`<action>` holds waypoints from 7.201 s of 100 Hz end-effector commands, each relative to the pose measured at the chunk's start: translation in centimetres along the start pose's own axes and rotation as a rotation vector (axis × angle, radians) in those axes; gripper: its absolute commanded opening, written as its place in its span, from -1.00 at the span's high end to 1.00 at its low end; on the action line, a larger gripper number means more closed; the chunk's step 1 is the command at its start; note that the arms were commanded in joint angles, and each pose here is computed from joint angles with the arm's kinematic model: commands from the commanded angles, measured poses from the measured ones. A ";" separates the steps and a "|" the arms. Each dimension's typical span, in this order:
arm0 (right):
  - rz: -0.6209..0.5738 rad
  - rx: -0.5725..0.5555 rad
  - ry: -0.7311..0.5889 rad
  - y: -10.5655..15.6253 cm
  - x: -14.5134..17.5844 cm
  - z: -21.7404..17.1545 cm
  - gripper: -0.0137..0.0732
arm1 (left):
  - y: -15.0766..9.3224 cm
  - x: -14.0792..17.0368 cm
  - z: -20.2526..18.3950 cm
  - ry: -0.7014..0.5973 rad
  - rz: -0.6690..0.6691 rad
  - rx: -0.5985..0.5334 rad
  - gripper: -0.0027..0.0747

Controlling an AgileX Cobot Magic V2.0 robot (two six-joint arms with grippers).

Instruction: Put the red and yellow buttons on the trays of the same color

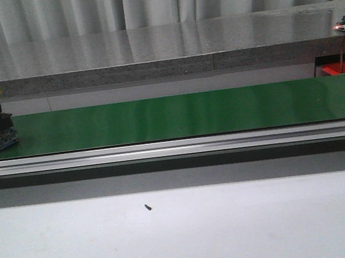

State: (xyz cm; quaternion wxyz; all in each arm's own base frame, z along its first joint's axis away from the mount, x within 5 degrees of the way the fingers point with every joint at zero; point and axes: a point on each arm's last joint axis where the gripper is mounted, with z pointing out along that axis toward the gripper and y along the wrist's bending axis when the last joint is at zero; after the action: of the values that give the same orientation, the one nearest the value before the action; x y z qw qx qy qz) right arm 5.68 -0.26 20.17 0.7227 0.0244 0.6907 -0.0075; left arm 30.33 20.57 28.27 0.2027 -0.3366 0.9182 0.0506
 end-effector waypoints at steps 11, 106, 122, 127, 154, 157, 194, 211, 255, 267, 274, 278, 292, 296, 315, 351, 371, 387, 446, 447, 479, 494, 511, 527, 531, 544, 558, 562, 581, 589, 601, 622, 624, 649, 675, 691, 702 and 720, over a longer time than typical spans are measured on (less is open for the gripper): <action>-0.017 0.000 -0.116 0.0 -1.5 -0.3 0.84 | -3.8 -0.2 -4.8 -0.157 0.078 0.080 0.39; -0.017 0.000 -0.116 0.0 -1.5 -0.3 0.84 | -13.6 1.4 -1.9 -0.047 0.284 0.235 -0.13; -0.017 0.000 -0.116 0.0 -1.5 -0.3 0.84 | -13.8 1.2 -2.7 -0.059 0.273 0.259 -0.65; -0.017 0.000 -0.116 0.0 -1.5 -0.3 0.84 | -13.8 1.2 -3.3 -0.065 0.262 0.278 -0.64; -0.017 0.000 -0.116 0.0 -1.5 -0.3 0.84 | -13.9 2.2 -7.8 -0.114 0.345 0.418 -0.34; -0.017 0.000 -0.116 0.0 -1.5 -0.3 0.84 | -13.8 2.5 -8.3 -0.126 0.356 0.420 -0.26; -0.017 0.000 -0.116 0.0 -1.5 -0.3 0.84 | -11.1 6.9 -12.0 -0.202 0.407 0.425 0.98; -0.017 0.000 -0.116 0.0 -1.5 -0.3 0.84 | -10.1 9.8 -12.7 -0.239 0.409 0.434 0.98; -0.017 0.002 -0.115 0.0 -1.5 -0.3 0.84 | -8.7 15.5 -14.6 -0.310 0.457 0.486 0.98; -0.017 0.001 -0.133 0.0 -1.6 -0.3 0.84 | -8.1 17.3 -14.9 -0.334 0.471 0.504 0.98; -0.016 0.001 -0.126 0.0 -1.8 -0.3 0.84 | -7.7 18.3 -15.1 -0.347 0.481 0.515 0.98; -0.016 0.001 -0.113 0.0 -1.9 -0.3 0.84 | -7.5 18.8 -15.1 -0.355 0.484 0.520 0.98; -0.015 0.003 -0.029 0.0 -2.8 -0.1 0.84 | -6.5 20.3 -15.6 -0.404 0.481 0.530 0.98; -0.015 0.004 -0.017 0.0 -3.2 0.0 0.84 | -6.2 20.7 -15.7 -0.415 0.480 0.533 0.98; -0.013 0.005 0.041 0.1 -6.1 1.6 0.84 | -4.9 22.7 -16.0 -0.460 0.478 0.546 0.98; 0.050 0.006 0.122 0.2 -8.4 5.2 0.84 | -3.4 25.1 -16.2 -0.521 0.475 0.560 0.98; 0.037 0.009 0.214 0.3 -10.5 7.0 0.84 | -2.7 26.3 -15.5 -0.554 0.469 0.564 0.98; 0.033 -0.010 0.288 0.6 -12.7 9.1 0.84 | -2.0 27.5 -14.7 -0.607 0.455 0.571 0.98; -0.057 -0.303 0.635 9.0 -16.6 19.4 -0.29 | -1.3 28.5 -14.8 -0.656 0.449 0.580 0.98; -0.058 -0.306 0.637 9.1 -16.7 19.7 -0.35 | -1.3 28.5 -14.8 -0.656 0.449 0.580 0.98; -0.125 -0.429 0.754 14.9 -16.4 23.3 -0.70 | -1.3 28.5 -14.8 -0.656 0.449 0.580 0.98; -0.164 -0.491 0.807 18.2 -16.3 24.3 -0.70 | -1.3 28.5 -14.8 -0.656 0.449 0.580 0.98; -0.232 -0.549 0.904 21.5 -16.2 25.4 -0.70 | -1.3 28.5 -14.8 -0.656 0.449 0.580 0.98; -0.295 -0.624 1.026 23.6 -15.2 26.7 -0.70 | -1.3 28.5 -14.8 -0.656 0.449 0.580 0.98; -0.305 -0.636 1.044 24.0 -14.8 27.1 -0.70 | -1.3 28.5 -14.8 -0.656 0.449 0.580 0.98; -0.339 -0.678 1.073 25.0 -13.8 28.0 -0.70 | -1.3 28.5 -14.8 -0.656 0.449 0.580 0.98; -0.377 -0.728 1.111 26.0 -12.1 29.0 -0.70 | -1.3 28.5 -14.8 -0.656 0.449 0.580 0.98; -0.384 -0.731 1.120 26.2 -11.4 29.3 -0.70 | -1.3 28.5 -14.8 -0.656 0.449 0.580 0.98; -0.398 -0.728 1.149 26.9 -9.0 30.3 -0.69 | -1.3 28.5 -14.8 -0.656 0.449 0.580 0.98; -0.400 -0.727 1.159 27.1 -8.5 30.5 -0.65 | -1.3 28.5 -14.8 -0.656 0.449 0.580 0.98; -0.401 -0.726 1.164 27.2 -8.1 30.6 -0.46 | -1.3 28.5 -14.8 -0.656 0.449 0.580 0.98; -0.405 -0.723 1.188 27.0 -7.9 30.6 0.10 | -1.3 28.5 -14.8 -0.656 0.449 0.580 0.98; -0.405 -0.723 1.189 27.0 -7.9 30.6 0.13 | -1.3 28.5 -14.8 -0.656 0.449 0.580 0.98; -0.373 -0.699 1.188 26.2 -9.4 30.2 0.14 | -1.3 28.5 -14.8 -0.656 0.449 0.580 0.98; -0.266 -0.574 1.197 20.9 -13.0 30.6 0.14 | -1.3 28.5 -14.8 -0.656 0.449 0.580 0.98; -0.183 -0.463 1.194 16.3 -14.3 30.4 0.14 | -1.3 28.5 -14.8 -0.656 0.449 0.580 0.98; -0.131 -0.379 1.185 12.8 -14.7 29.5 0.14 | -1.3 28.5 -14.8 -0.656 0.449 0.580 0.98; -0.038 -0.220 1.192 6.7 -14.2 27.6 0.14 | -1.3 28.5 -14.8 -0.656 0.449 0.580 0.98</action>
State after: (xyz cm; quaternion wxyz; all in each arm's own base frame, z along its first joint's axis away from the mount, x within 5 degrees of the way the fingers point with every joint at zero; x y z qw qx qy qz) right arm 34.78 7.42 33.61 0.1652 -0.0944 0.9789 0.0747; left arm 6.19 -0.90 28.93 0.5149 -0.0204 0.8552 -0.0561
